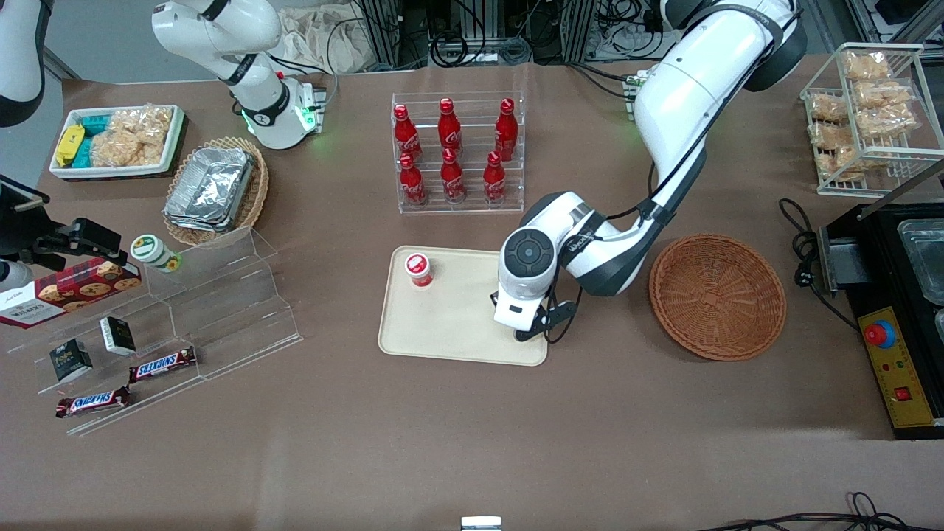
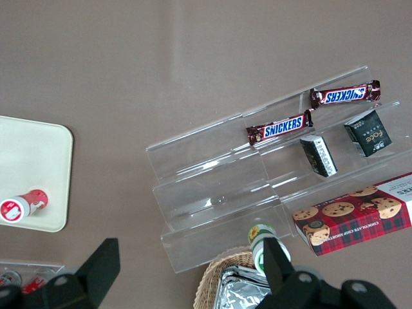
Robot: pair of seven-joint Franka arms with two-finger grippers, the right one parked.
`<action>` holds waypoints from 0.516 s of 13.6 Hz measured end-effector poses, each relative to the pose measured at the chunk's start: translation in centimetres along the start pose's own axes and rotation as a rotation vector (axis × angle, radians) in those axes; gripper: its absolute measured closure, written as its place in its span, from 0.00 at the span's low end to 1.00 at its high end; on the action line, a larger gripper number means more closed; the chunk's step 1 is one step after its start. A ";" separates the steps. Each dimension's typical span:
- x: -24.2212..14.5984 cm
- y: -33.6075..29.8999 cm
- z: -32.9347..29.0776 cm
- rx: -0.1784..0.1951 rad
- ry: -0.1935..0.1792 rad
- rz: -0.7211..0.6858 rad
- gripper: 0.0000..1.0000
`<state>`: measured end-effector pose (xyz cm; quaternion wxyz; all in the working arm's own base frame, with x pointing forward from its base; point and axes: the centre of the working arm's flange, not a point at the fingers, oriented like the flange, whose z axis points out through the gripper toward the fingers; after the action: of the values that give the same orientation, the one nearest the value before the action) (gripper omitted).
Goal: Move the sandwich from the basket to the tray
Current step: 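Lower the sandwich onto the tray and open the left gripper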
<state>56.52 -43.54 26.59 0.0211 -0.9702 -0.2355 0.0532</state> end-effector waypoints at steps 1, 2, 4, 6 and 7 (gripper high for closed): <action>0.1 0.1 -0.2 -0.006 0.002 -0.002 0.65; 0.2 0.1 -0.4 -0.012 0.005 -0.006 0.54; 0.9 0.2 -1.3 -0.028 0.013 -0.042 0.34; 3.1 -0.6 -4.0 -0.065 0.036 -0.095 0.14; 4.6 -1.6 -6.3 -0.083 0.055 -0.120 0.03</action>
<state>60.55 -40.12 32.50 -0.0094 -0.9555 -0.2943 0.0156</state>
